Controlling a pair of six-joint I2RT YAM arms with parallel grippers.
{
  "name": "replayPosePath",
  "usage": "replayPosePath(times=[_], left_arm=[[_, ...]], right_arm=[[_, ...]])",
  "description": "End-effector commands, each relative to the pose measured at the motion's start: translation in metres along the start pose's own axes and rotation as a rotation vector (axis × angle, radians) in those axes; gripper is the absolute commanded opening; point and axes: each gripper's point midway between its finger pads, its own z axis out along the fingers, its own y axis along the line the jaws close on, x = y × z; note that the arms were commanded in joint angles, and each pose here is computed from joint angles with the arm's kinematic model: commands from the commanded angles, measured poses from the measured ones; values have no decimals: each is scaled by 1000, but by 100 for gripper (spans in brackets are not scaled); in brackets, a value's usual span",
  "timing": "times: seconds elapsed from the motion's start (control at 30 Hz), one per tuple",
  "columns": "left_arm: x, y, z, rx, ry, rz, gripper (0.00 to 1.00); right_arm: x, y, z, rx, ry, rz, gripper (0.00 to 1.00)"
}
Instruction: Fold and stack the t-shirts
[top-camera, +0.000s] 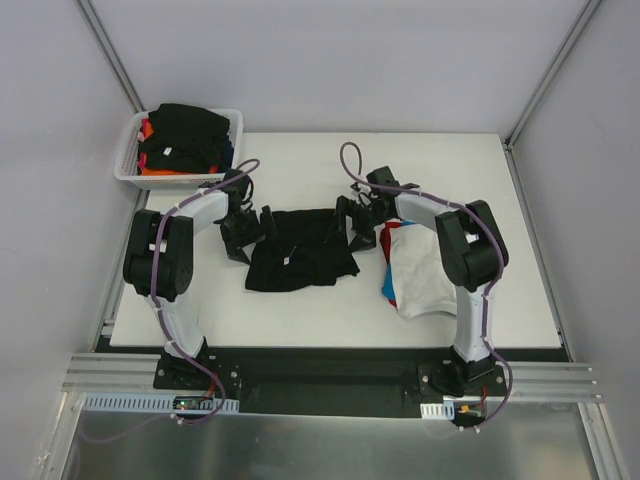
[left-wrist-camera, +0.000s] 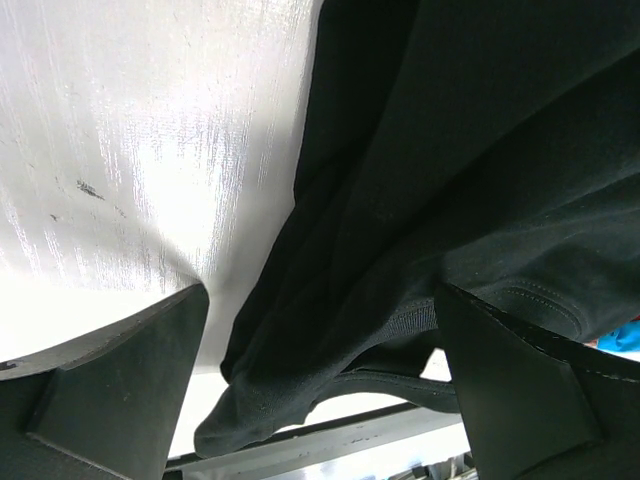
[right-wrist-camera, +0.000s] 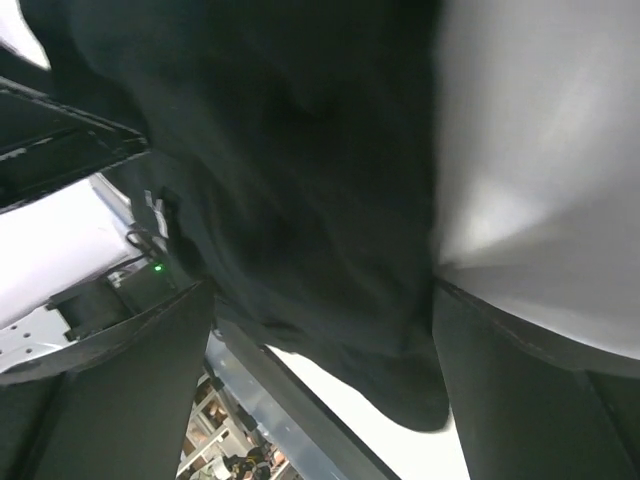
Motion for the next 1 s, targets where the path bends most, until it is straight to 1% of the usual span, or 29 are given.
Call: replayPosePath(times=[0.0, 0.17, 0.3, 0.4, 0.47, 0.83, 0.9, 0.93, 0.97], left_arm=[[3, 18, 25, -23, 10, 29, 99], [-1, 8, 28, 22, -2, 21, 98], [-5, 3, 34, 46, 4, -2, 97], [-3, 1, 37, 58, 8, -19, 92], [-2, 0, 36, 64, 7, -21, 87], [20, 15, 33, 49, 19, -13, 86], [22, 18, 35, 42, 25, -15, 85], [22, 18, 35, 41, 24, -16, 84], [22, 18, 35, 43, 25, -16, 79]], right_arm=[[1, 6, 29, -15, 7, -12, 91], [0, 14, 47, -30, 5, -6, 91], [8, 19, 62, -23, 23, -6, 90], [13, 21, 68, -15, 26, -9, 87], [15, 23, 70, -14, 26, -10, 85], [23, 40, 99, -41, 26, -6, 85], [27, 40, 99, -35, 28, -7, 79], [28, 39, 98, -33, 29, -4, 63], [30, 37, 98, -29, 32, 1, 48]])
